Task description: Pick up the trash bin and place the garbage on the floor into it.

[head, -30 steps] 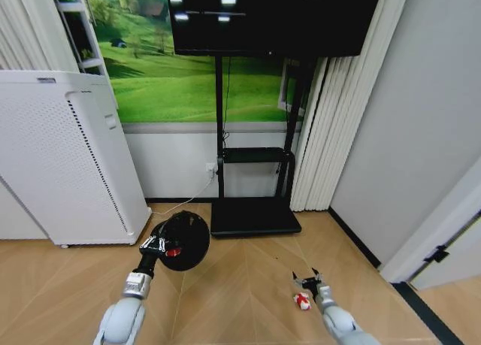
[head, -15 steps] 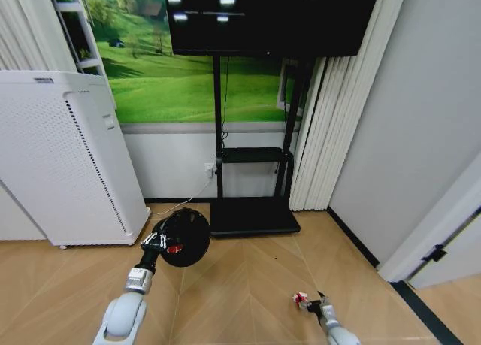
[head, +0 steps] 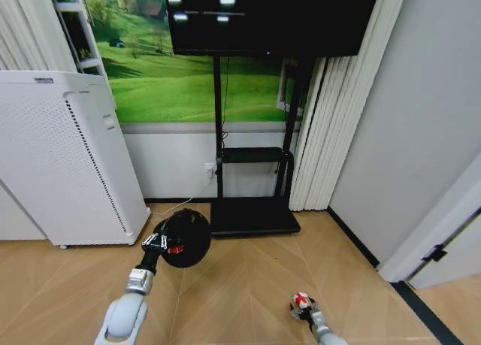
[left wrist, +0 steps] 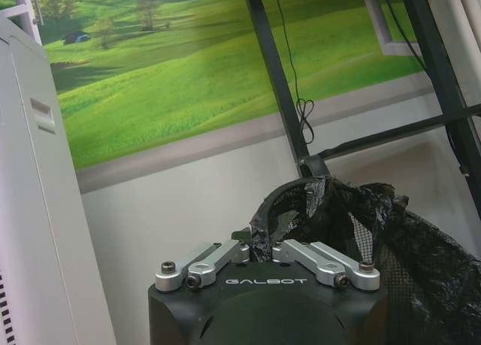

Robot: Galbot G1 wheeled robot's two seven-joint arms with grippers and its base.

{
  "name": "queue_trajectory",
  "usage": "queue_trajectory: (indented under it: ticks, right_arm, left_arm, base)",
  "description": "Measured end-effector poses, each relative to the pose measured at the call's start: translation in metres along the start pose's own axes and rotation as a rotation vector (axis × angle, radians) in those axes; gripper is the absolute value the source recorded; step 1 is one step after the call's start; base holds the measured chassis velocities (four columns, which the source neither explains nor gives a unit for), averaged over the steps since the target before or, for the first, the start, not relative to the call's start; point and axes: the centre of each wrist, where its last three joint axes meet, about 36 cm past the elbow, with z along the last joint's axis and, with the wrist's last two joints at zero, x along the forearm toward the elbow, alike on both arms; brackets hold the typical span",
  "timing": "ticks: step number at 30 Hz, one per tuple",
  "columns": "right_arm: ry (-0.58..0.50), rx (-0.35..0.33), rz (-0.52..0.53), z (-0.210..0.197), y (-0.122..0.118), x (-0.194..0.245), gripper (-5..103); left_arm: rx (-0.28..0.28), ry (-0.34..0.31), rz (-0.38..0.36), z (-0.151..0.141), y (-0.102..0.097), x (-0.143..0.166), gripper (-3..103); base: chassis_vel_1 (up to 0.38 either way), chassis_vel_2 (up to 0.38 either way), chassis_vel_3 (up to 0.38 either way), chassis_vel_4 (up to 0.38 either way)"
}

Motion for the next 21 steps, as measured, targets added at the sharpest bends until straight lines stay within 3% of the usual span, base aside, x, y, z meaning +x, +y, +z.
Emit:
queue_trajectory:
  ticks: [12,21]
  right_arm:
    - [0.024,0.005,0.041,0.0035,-0.006,-0.0055,89]
    - [0.011,0.011,0.025,0.0041,-0.0036,-0.0059,57]
  left_arm:
    - [0.002,0.001,0.004,0.0009,-0.0029,0.0022,7]
    - [0.0,0.002,0.002,0.0025,-0.0021,0.0037,7]
  base:
    - [0.0,0.0,0.0,0.0]
    - [0.0,0.0,0.0,0.0]
